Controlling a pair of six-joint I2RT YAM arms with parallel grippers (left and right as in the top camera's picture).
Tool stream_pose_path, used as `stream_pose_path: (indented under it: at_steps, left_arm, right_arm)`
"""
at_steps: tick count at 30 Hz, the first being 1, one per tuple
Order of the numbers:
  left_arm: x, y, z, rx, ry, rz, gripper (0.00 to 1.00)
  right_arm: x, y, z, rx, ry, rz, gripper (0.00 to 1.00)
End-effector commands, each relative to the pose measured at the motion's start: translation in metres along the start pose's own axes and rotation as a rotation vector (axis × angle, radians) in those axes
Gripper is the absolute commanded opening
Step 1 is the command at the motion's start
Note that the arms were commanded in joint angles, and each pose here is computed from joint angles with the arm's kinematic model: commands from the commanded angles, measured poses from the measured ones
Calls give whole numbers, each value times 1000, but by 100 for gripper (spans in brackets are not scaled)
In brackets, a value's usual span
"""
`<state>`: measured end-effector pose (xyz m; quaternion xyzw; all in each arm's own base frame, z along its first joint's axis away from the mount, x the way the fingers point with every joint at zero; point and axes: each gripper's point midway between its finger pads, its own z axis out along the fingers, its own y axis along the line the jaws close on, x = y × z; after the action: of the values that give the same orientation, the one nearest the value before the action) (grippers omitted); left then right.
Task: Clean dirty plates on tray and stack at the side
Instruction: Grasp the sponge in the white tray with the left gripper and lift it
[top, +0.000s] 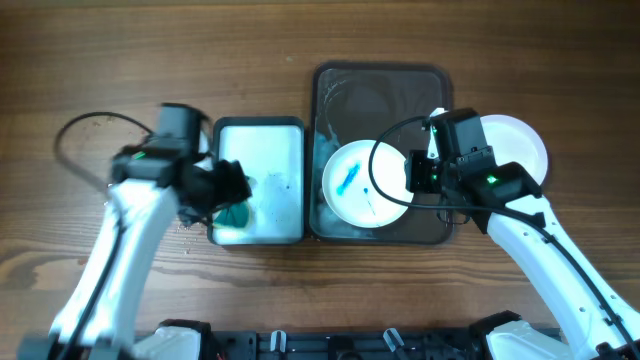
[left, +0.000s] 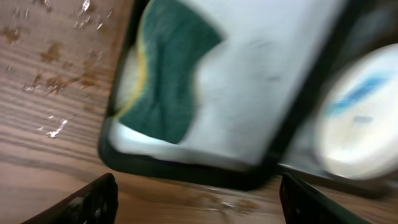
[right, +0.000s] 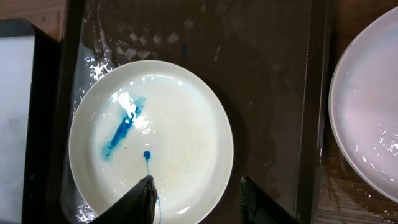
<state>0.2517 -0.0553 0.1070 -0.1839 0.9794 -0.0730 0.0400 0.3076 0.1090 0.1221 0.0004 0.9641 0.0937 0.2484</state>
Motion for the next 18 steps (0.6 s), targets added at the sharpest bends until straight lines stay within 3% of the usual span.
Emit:
stream_pose_path:
  at_steps: [1, 4, 6, 10, 12, 18]
  left_arm:
    - [-14, 28, 44, -237, 1, -51, 71]
    - [-35, 21, 71, -226, -29, -52, 64]
    - [-44, 10, 89, -189, -32, -42, 52]
    - [-41, -10, 111, -118, 14, 34, 17]
    - [-42, -11, 111, -116, 8, 46, 4]
    - [-44, -21, 83, -83, 18, 87, 4]
  right_arm:
    - [-1, -1, -1, 5, 0, -13, 44]
    - [2, 4, -1, -25, 13, -12, 45]
    - [2, 6, -1, -33, 16, 4, 45]
    - [4, 8, -1, -46, 24, 14, 43]
    - [4, 8, -1, -45, 25, 14, 43]
    - [7, 7, -1, -41, 37, 14, 43]
